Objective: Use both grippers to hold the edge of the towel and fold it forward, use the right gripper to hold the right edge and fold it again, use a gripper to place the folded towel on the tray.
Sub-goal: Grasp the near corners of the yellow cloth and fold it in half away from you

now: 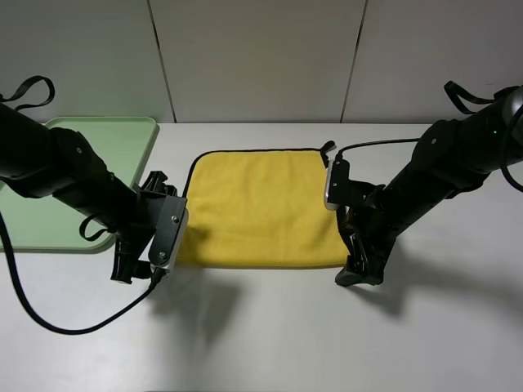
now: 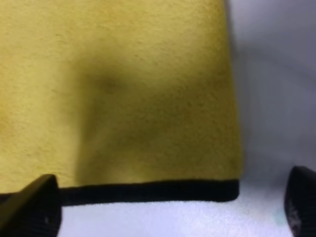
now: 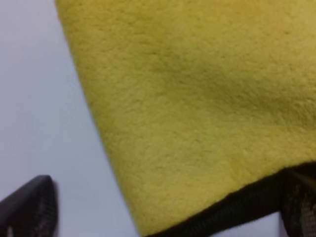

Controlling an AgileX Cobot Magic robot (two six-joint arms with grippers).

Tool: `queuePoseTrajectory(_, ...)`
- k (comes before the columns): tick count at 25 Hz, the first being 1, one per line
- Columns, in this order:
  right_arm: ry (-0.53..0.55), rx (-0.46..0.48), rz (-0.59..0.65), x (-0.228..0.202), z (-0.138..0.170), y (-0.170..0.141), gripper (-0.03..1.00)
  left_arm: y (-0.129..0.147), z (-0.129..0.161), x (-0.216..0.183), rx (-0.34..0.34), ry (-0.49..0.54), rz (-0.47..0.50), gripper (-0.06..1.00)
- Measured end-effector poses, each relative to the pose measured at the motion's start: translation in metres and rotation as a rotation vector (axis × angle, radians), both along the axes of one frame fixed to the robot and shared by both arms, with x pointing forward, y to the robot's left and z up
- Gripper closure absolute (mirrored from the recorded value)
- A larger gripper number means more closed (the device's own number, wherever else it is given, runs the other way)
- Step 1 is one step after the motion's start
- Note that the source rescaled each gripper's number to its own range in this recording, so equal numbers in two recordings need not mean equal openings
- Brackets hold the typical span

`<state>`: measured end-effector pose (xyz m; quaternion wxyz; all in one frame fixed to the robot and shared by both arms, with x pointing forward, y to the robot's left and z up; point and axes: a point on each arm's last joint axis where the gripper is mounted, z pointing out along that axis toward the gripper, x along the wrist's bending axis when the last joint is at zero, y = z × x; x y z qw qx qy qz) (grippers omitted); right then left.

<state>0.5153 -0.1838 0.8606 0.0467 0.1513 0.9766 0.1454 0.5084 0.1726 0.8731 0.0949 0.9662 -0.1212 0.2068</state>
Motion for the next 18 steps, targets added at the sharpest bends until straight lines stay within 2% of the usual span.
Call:
queuePoseTrajectory(1, 0.0, 0.0, 0.0, 0.0, 0.0, 0.0, -0.02, 0.0, -0.0003, -0.0002, 0.0, 0.003, -0.001, 0.17)
queuePoseTrajectory(2, -0.002, 0.001, -0.002, 0.0002, 0.0, 0.0, 0.03, -0.0001, -0.0003, -0.0004, 0.0, 0.005, -0.001, 0.22)
queuePoseTrajectory(4, -0.002, 0.002, -0.007, 0.0004, -0.0002, 0.0001, 0.16, -0.0002, -0.0005, -0.0009, -0.001, 0.01, -0.003, 0.36)
queuePoseTrajectory(5, -0.003, 0.003, -0.01, 0.0008, 0.0, 0.0003, 0.29, -0.0003, -0.0007, -0.0015, -0.002, 0.017, -0.005, 0.44)
queuePoseTrajectory(6, -0.003, 0.004, -0.012, 0.0008, 0.0, 0.0002, 0.35, -0.0005, -0.0009, -0.0021, -0.003, 0.024, -0.007, 0.51)
queuePoseTrajectory(10, -0.002, 0.005, -0.015, 0.0009, 0.0, 0.0003, 0.5, -0.0014, -0.0022, -0.0062, -0.009, 0.07, -0.022, 0.84)
queuePoseTrajectory(12, -0.001, 0.005, -0.019, 0.0009, 0.0, 0.0003, 0.56, -0.0015, -0.0023, -0.0066, -0.01, 0.074, -0.023, 0.91)
queuePoseTrajectory(15, 0.008, 0.009, -0.035, 0.0004, 0.0, 0.0004, 0.74, -0.0015, -0.0023, -0.0067, -0.01, 0.075, -0.024, 0.94)
queuePoseTrajectory(16, 0.008, 0.009, -0.035, 0.0004, 0.0, 0.0004, 0.74, -0.0015, -0.0023, -0.0067, -0.01, 0.075, -0.024, 0.94)
queuePoseTrajectory(18, 0.024, 0.013, -0.05, -0.0005, -0.0001, 0.0007, 0.9, -0.0015, -0.0023, -0.0067, -0.01, 0.075, -0.024, 0.94)
